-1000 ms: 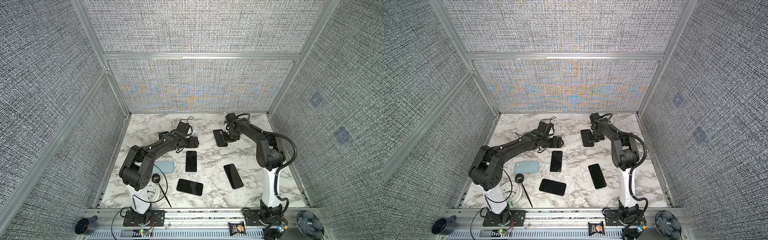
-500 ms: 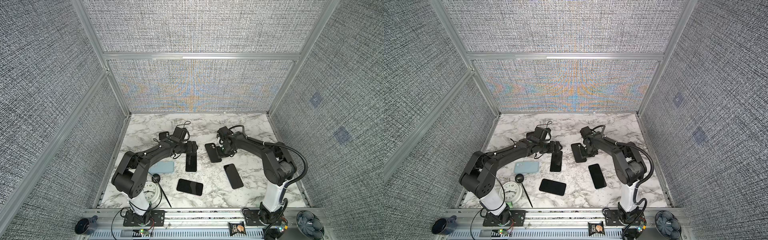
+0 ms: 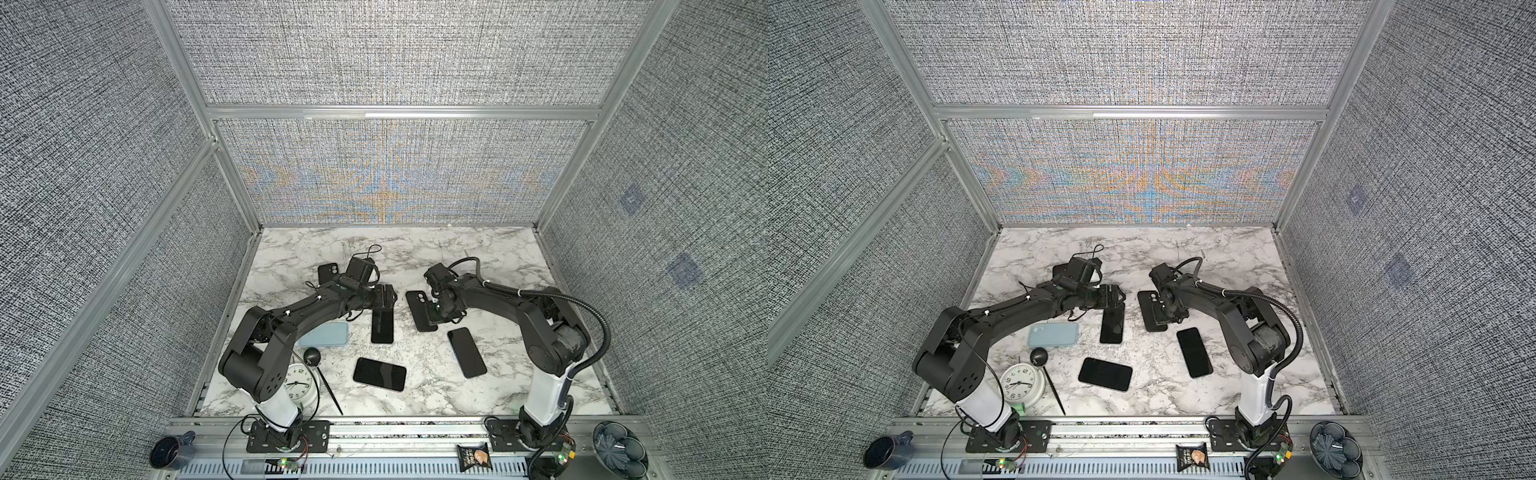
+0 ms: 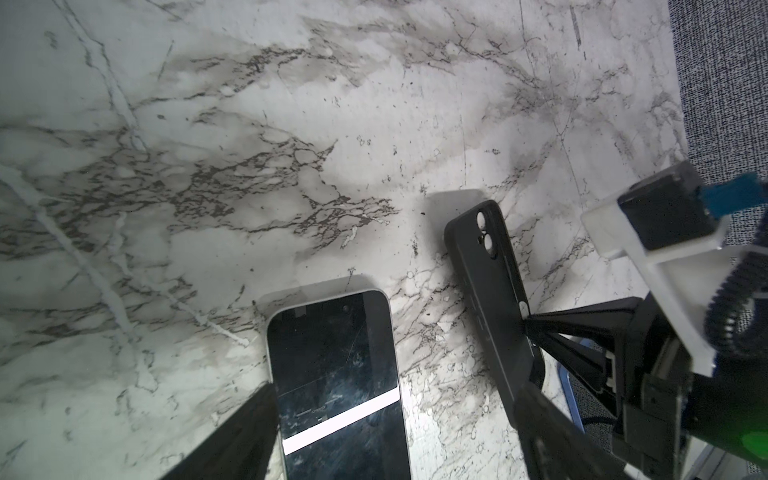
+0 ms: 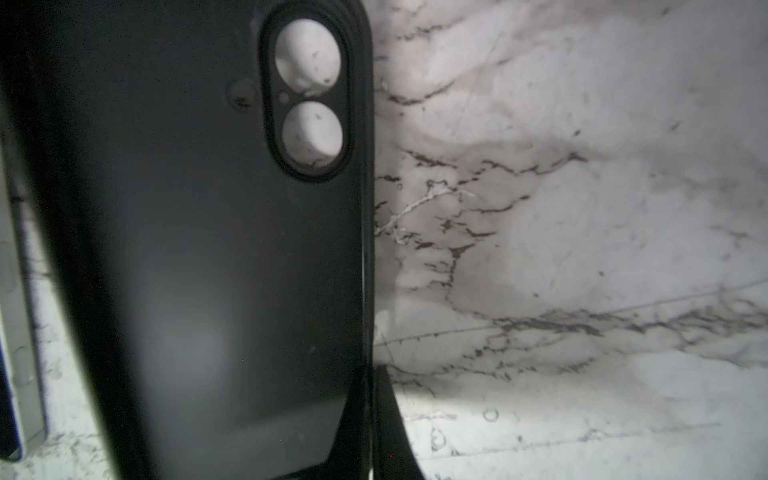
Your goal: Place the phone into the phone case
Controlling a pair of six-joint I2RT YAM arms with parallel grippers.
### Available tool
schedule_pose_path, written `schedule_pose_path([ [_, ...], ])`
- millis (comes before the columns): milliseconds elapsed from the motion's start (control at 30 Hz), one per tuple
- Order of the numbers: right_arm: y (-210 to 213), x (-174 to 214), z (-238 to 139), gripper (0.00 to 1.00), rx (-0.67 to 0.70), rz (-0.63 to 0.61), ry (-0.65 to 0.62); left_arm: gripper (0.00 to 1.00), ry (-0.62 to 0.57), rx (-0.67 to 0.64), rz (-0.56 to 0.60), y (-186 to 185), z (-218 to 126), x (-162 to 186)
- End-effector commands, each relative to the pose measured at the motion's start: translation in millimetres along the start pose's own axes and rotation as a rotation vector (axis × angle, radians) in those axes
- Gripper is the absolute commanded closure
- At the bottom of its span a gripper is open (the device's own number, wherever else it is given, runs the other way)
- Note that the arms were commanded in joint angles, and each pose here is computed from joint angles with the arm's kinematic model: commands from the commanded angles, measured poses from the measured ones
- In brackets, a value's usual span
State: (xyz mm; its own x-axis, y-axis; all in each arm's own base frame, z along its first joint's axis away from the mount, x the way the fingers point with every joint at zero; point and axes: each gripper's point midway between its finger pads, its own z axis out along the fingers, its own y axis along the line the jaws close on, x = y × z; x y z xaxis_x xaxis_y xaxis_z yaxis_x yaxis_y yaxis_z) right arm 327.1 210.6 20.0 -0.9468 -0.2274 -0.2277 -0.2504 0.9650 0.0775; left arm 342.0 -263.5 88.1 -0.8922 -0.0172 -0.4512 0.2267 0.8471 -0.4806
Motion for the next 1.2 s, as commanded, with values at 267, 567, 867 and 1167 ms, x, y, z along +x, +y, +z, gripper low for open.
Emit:
schedule_pose_path([
  [267,-3,10,-3,0.72,0.016,0.017,0.007,0.10,-0.012,0.026,0.005,-6,6,0],
  [567,-19,29,-40,0.58,0.068,0.015,-0.013,0.10,-0.009,0.054,0.022,-18,2,2],
  [867,-55,100,-59,0.27,0.157,0.064,0.062,0.02,0.022,0.111,0.042,-34,5,15],
  [1167,-60,132,-52,0.16,0.131,0.121,0.098,0.02,0.034,0.140,0.059,-45,5,19],
])
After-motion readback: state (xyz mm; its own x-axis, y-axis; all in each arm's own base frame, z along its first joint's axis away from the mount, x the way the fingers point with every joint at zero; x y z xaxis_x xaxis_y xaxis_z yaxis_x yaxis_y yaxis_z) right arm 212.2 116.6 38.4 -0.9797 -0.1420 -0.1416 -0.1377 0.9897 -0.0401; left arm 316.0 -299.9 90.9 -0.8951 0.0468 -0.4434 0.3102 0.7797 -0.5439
